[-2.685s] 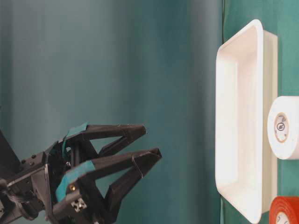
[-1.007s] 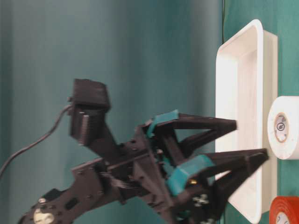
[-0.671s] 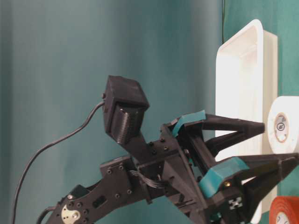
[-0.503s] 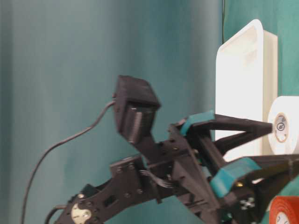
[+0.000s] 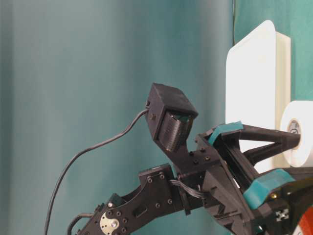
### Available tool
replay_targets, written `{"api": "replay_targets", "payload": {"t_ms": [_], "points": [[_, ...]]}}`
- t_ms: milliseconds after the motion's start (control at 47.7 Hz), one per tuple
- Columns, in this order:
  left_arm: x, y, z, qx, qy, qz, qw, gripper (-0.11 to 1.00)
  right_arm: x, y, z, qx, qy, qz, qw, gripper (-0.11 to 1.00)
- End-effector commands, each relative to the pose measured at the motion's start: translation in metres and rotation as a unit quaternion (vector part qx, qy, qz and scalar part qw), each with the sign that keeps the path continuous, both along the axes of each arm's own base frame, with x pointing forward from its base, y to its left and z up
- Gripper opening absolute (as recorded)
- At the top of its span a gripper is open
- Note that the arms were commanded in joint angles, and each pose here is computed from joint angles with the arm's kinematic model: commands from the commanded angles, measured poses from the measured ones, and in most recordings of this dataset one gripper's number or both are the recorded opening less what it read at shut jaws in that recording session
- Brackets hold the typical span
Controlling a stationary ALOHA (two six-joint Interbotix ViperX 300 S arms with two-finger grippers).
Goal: Pick up the tape from a random location and place it into the white case.
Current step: 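Close the left gripper fingers inside the white tape roll's core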
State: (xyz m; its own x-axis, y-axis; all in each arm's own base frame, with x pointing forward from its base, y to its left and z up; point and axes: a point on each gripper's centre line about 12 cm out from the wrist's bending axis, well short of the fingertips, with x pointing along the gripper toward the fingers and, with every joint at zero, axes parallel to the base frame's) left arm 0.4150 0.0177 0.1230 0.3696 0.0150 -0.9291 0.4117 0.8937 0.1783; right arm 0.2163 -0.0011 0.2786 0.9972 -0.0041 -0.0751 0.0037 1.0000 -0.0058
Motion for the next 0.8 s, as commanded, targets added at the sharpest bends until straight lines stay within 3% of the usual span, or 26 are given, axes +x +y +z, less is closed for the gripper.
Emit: {"api": "replay_targets", "payload": {"t_ms": [0,776], "points": [[0.0043,0.001,0.0095,0.003,-0.018,-0.002,0.9998,1.0,0.0029,-0.0004,0.0068,-0.001,-0.008,-0.001,1.0,0.0],[0.0081,0.0018,0.0121,0.004,-0.025,-0.002,0.9997,0.98,0.0036,-0.0004,0.0058,-0.001,-0.005,-0.001,1.0,0.0]]}}
